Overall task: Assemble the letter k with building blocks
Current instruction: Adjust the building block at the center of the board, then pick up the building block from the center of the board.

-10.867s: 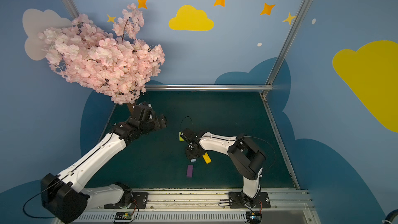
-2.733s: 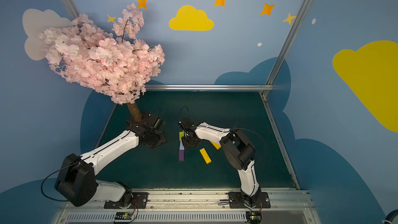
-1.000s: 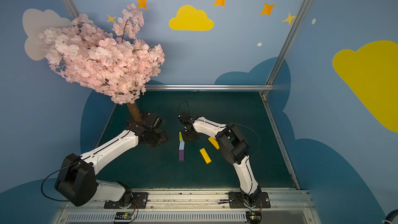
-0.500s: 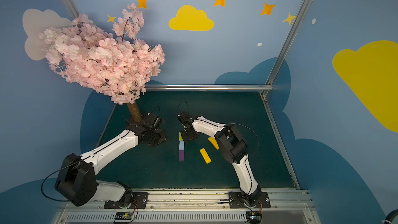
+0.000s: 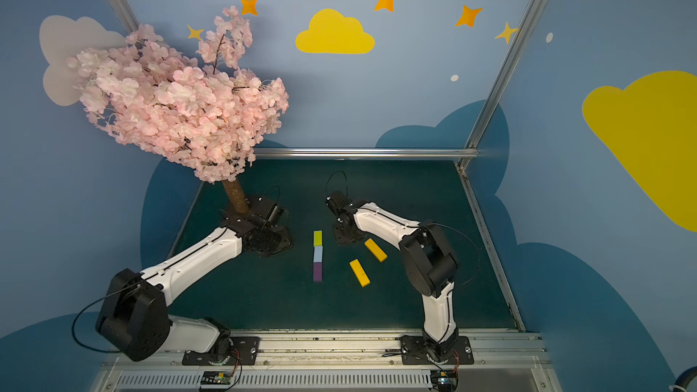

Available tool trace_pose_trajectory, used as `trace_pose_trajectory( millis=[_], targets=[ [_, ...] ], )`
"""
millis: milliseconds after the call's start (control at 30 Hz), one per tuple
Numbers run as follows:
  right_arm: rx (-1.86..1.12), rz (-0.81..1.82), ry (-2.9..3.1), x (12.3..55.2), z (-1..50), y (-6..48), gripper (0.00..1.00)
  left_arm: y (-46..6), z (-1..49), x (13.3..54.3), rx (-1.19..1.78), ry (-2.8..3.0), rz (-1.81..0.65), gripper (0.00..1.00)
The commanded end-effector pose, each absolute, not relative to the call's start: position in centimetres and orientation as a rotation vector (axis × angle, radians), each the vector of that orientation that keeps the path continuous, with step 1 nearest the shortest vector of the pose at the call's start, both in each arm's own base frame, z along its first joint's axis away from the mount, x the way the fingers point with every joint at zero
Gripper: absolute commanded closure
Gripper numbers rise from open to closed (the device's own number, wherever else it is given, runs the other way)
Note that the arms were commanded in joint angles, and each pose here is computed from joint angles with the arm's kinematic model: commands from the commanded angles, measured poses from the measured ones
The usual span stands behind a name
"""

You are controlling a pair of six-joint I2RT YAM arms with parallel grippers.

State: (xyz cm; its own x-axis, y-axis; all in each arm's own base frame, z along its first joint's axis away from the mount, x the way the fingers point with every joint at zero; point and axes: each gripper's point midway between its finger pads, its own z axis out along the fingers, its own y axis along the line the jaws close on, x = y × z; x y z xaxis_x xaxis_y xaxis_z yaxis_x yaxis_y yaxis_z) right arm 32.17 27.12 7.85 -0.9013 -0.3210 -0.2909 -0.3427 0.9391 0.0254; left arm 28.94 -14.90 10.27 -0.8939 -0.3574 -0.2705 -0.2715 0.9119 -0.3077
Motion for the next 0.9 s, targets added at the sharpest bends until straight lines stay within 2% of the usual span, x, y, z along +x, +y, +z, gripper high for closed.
trace_pose_trajectory(
  millis=[0, 33, 67, 200, 300, 367, 567, 867],
  targets=[
    [-0.447, -0.019, 2.865, 31.3, 9.3, 23.4, 0.45, -14.7, 11.2, 28.7, -0.406, 2.738, -0.389, 0.35],
    [-0.43, -0.044, 2.895, 30.8, 9.3, 22.5, 0.43, -14.8, 11.5, 28.7, -0.394, 2.728, -0.405, 0.25],
    [-0.405, -0.069, 2.919, 30.4, 9.3, 21.7, 0.42, -14.9, 11.7, 28.7, -0.383, 2.714, -0.418, 0.2],
    [-0.339, -0.025, 2.996, 28.4, 8.5, 20.3, 0.42, -14.8, 12.5, 29.0, -0.372, 2.665, -0.435, 0.14],
    [-0.47, 0.097, 2.988, 26.3, 8.6, 21.9, 0.43, -14.7, 12.7, 29.0, -0.359, 2.672, -0.425, 0.08],
    [-0.545, 0.06, 2.985, 24.7, 8.7, 22.0, 0.43, -14.8, 12.6, 28.9, -0.353, 2.68, -0.422, 0.0],
    [-0.606, 0.062, 3.042, 21.7, 6.6, 21.6, 0.44, -15.2, 12.2, 29.0, -0.36, 2.689, -0.444, 0.0],
    [-0.666, 0.053, 3.084, 21.3, 3.3, 22.4, 0.47, -15.2, 12.2, 29.1, -0.372, 2.694, -0.448, 0.0]
  ],
)
